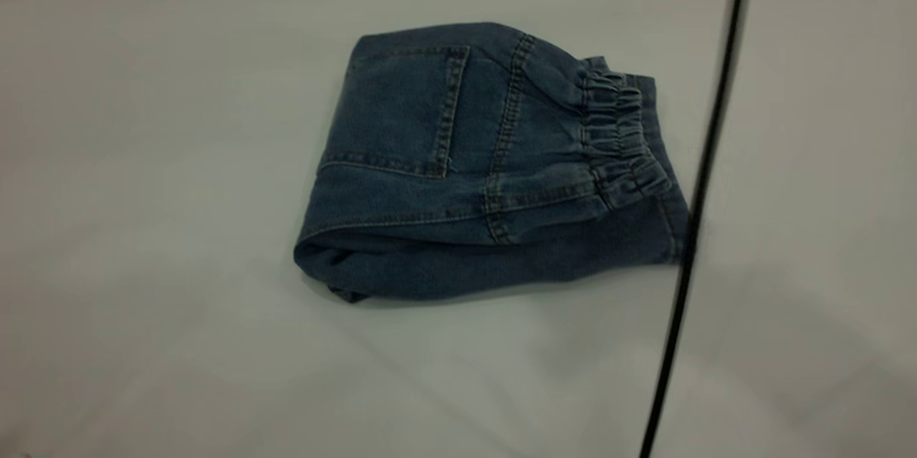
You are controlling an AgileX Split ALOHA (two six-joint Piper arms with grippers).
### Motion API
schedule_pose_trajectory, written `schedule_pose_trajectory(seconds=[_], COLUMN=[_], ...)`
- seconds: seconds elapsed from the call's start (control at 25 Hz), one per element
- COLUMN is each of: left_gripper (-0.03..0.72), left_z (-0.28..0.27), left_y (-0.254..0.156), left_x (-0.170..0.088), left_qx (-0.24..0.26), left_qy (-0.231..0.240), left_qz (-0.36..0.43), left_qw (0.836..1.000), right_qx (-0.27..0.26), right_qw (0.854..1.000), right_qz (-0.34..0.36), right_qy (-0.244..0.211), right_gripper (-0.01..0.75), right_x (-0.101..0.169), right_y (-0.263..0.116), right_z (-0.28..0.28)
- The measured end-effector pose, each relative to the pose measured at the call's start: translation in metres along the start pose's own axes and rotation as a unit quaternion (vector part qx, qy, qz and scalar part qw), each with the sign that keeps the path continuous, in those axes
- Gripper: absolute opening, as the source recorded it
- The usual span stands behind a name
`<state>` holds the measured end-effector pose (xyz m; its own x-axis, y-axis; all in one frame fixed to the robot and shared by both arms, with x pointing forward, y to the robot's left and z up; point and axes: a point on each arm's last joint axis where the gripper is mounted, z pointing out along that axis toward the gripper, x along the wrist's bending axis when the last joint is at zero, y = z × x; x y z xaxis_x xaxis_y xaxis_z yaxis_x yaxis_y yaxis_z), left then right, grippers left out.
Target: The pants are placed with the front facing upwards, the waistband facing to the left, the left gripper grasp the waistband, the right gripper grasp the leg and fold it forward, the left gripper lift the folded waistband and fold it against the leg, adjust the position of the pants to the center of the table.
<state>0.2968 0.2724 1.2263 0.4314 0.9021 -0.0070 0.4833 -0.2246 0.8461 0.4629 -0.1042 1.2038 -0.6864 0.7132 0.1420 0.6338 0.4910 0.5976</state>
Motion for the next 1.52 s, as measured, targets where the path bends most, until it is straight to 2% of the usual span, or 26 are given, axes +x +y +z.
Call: schedule_pose_trajectory(seconds=[0.28,0.48,0.68,0.8,1.12,1.36,1.52], left_gripper=[0.444,0.443,0.442,0.443,0.443,0.443,0.443], left_z=[-0.004,0.005,0.009,0.013,0.04,0.043,0.047], left_y=[-0.045,-0.084,-0.122,-0.142,-0.175,-0.174,-0.175], left_x=[-0.002,-0.003,-0.004,-0.005,-0.004,-0.003,-0.002], left_qx=[0.006,0.026,0.026,0.026,0.042,0.023,0.02], left_qy=[0.0,-0.001,-0.002,-0.001,0.001,0.003,0.004], left_qz=[-0.033,-0.066,-0.077,-0.081,-0.095,-0.093,-0.093], left_qw=[0.999,0.997,0.997,0.996,0.995,0.995,0.995], right_qx=[-0.042,-0.063,-0.083,-0.089,-0.093,-0.136,-0.191], right_qw=[0.998,0.995,0.993,0.994,0.995,0.99,0.98], right_qz=[0.002,0.008,-0.005,-0.017,-0.034,-0.035,-0.036], right_qy=[0.04,0.071,0.078,0.069,0.007,-0.011,-0.032], right_gripper=[0.424,0.424,0.424,0.424,0.424,0.424,0.424], right_x=[0.018,0.028,0.032,0.031,0.017,0.008,0.004], right_y=[-0.062,-0.105,-0.153,-0.184,-0.267,-0.309,-0.313], right_z=[-0.062,-0.086,-0.102,-0.104,-0.083,-0.053,-0.056])
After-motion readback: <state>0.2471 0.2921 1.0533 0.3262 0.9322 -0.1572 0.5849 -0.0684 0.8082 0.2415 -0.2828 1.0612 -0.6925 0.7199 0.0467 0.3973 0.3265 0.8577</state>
